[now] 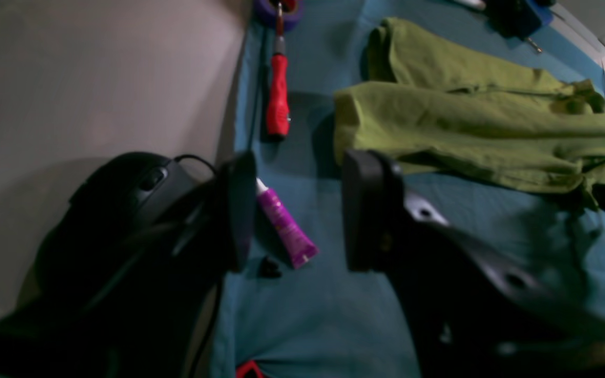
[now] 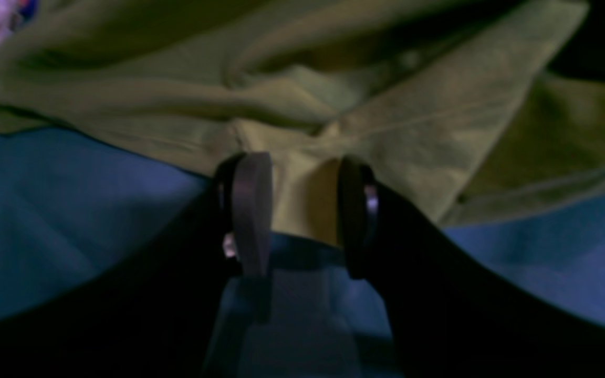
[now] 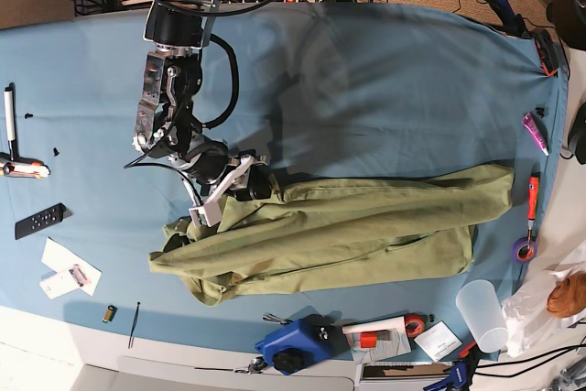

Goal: Layout the t-shirt on the table in an organized manner, then fold the t-shirt properly
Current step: 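Grasp the bunched shirt fabric with the right gripper and tug it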

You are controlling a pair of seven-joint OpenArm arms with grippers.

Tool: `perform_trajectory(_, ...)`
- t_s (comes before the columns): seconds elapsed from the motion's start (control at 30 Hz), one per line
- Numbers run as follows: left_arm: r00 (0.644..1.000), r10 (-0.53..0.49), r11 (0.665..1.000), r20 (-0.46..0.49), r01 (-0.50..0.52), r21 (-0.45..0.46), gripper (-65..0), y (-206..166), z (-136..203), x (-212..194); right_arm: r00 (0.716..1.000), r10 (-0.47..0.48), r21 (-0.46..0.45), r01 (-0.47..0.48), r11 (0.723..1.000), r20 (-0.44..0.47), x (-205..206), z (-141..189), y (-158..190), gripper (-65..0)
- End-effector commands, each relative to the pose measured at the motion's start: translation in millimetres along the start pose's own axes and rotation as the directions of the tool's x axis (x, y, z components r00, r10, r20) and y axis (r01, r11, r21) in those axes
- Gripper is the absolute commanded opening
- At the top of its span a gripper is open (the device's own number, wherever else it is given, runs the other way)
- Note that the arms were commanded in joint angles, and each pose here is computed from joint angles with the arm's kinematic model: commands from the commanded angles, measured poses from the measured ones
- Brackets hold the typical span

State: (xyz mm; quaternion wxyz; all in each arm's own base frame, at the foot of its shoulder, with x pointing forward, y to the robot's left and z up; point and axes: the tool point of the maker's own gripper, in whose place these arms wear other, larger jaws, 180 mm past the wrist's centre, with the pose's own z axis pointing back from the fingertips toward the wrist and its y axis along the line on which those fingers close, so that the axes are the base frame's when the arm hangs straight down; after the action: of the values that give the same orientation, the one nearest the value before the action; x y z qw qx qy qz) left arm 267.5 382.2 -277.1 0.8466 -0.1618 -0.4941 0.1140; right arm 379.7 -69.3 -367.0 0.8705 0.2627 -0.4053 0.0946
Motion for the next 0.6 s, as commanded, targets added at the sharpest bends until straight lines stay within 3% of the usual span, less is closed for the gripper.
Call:
perform_trajectory(0.0, 0.998, -0.039, 0.999, 0.055, 0.039, -0.008, -38.0, -2.6, 5.6, 22.4, 0.997, 0.024, 0.016, -0.026, 1.000, 0.078, 27.5, 3.0, 5.7, -43.4)
perform_trajectory(0.23, 0.998, -0.039, 0.999, 0.055, 0.039, -0.008, -38.0, -2.6, 5.6, 22.5, 0.988, 0.069, -0.043, -0.063, 0.997, 0.135, 49.2, 25.2, 8.6, -43.4)
perform_trajectory(0.57, 0.998, -0.038, 0.999, 0.050, 0.038, -0.007, -38.0, -2.0, 6.1, 20.7, 0.994, 0.012, -0.159, 0.005, 0.987, 0.104, 9.1, 40.3, -7.4, -43.4)
